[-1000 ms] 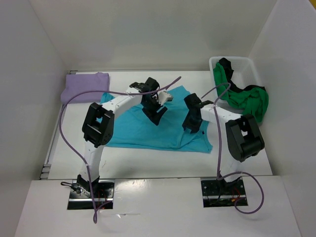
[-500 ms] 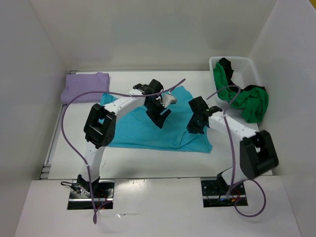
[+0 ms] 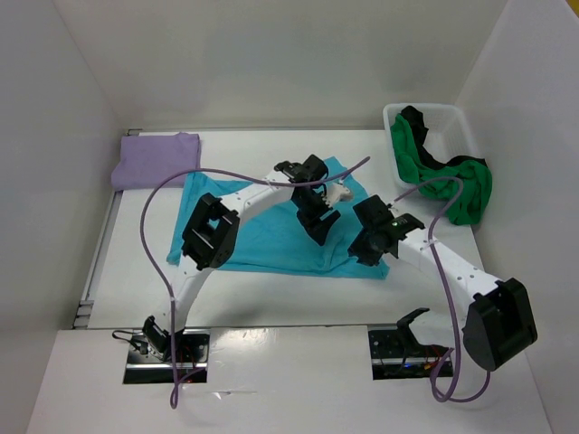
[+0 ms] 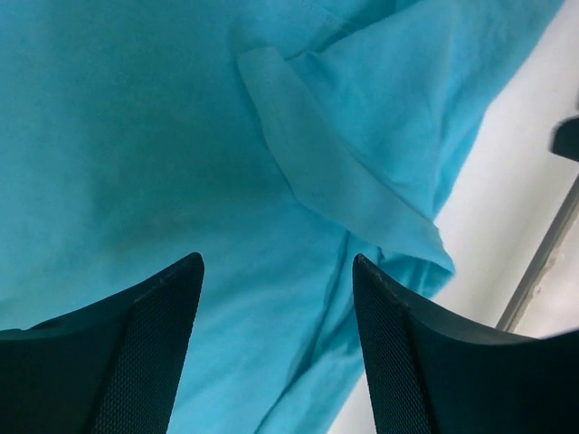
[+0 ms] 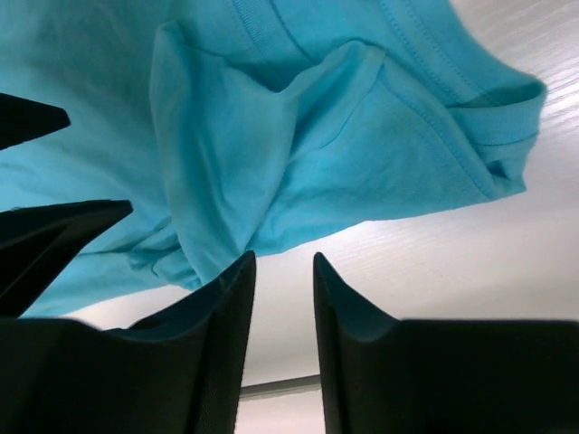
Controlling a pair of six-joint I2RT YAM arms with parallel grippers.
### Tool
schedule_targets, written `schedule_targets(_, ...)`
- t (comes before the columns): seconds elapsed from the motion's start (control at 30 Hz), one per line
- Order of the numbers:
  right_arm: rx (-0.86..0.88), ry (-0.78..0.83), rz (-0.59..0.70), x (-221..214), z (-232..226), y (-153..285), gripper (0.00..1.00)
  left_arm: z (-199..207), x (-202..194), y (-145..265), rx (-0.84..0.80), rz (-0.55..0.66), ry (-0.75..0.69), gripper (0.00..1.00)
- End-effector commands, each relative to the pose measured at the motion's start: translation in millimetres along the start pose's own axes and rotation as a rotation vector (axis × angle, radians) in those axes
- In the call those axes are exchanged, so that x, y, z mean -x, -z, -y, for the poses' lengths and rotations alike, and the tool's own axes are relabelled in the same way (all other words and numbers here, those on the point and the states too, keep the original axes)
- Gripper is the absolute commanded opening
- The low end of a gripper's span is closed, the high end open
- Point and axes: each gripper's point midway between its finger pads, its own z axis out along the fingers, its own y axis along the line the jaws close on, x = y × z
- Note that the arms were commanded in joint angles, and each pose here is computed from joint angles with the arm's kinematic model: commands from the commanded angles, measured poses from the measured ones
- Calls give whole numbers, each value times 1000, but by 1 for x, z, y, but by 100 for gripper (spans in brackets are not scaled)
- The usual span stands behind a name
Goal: Fold and stack the t-shirts
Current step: Fold the flattened tshirt in 1/3 of the way
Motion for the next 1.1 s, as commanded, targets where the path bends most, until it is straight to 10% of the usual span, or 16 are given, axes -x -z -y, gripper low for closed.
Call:
schedule_targets(0.0,-19,-35,65,13,0,12,38,14,2,-18,-59,-13,4,74)
schedule_targets(0.73,-93,-47,104,77,5,-58,46,56,0,-38,-152,-44,-23,66)
schedule_targets(1.07,-63,-37,45,60,8,-56,42,62,0,-36,-178,-40,-20,1)
